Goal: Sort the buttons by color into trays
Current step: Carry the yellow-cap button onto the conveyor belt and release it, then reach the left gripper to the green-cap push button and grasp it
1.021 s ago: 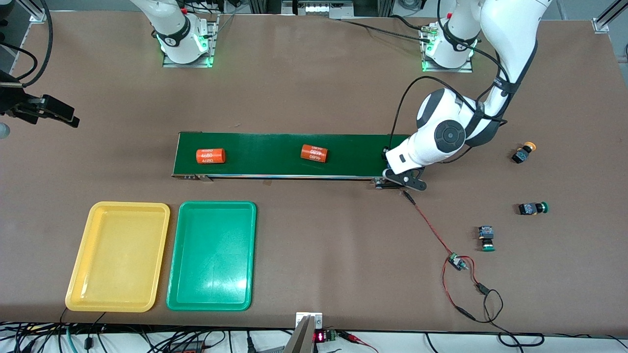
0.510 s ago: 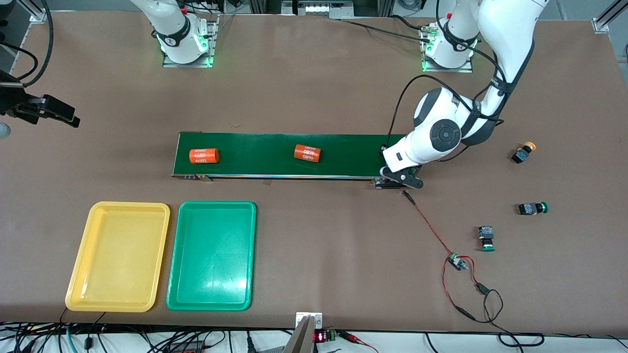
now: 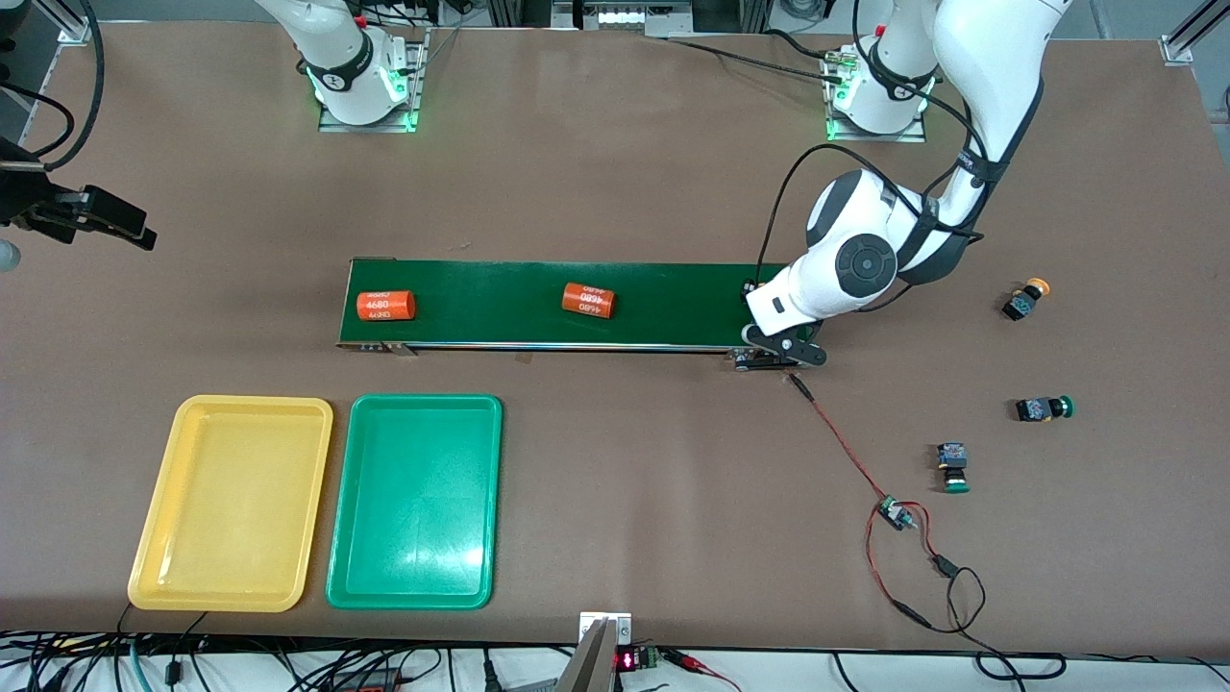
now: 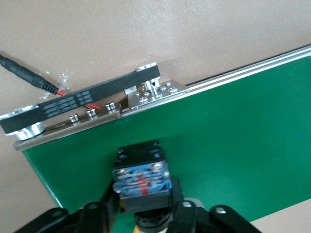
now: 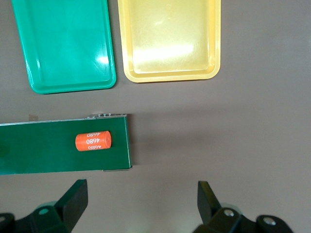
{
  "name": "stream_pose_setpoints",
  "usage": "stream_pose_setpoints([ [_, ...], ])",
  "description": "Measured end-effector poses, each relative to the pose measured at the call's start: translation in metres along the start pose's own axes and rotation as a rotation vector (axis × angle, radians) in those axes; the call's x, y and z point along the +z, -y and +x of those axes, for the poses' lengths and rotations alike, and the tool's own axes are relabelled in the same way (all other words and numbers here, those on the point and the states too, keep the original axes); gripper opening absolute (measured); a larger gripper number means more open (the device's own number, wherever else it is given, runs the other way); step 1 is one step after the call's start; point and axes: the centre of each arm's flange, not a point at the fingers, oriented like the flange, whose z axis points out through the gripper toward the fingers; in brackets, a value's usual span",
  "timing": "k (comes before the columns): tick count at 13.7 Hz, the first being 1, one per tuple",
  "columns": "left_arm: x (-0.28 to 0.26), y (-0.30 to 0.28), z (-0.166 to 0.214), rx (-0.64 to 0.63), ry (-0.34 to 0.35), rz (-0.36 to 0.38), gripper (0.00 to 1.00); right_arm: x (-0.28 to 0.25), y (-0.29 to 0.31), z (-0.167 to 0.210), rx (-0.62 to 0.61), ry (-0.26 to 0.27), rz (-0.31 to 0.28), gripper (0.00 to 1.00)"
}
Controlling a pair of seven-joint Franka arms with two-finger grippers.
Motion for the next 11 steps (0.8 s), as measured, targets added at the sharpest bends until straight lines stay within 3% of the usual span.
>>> stream_pose_setpoints([
  [3,-0.038,0.01,0.002,-0.018,-0.046,0.011,0.87,0.0,-0.001,0.0,0.001,0.0,0.0,1.0],
  [5,-0.089,0.034,0.0,-0.062,-0.121,0.022,1.0,0.0,-0.002,0.0,0.003,0.0,0.0,1.0],
  [7,-0.12,0.082,-0.005,-0.144,-0.16,0.024,1.0,0.0,-0.003,0.0,0.005,0.0,0.0,1.0],
  [11,-0.1,0.193,-0.007,-0.324,-0.139,0.001,1.0,0.001,-0.003,0.001,0.005,0.001,0.0,1.0],
])
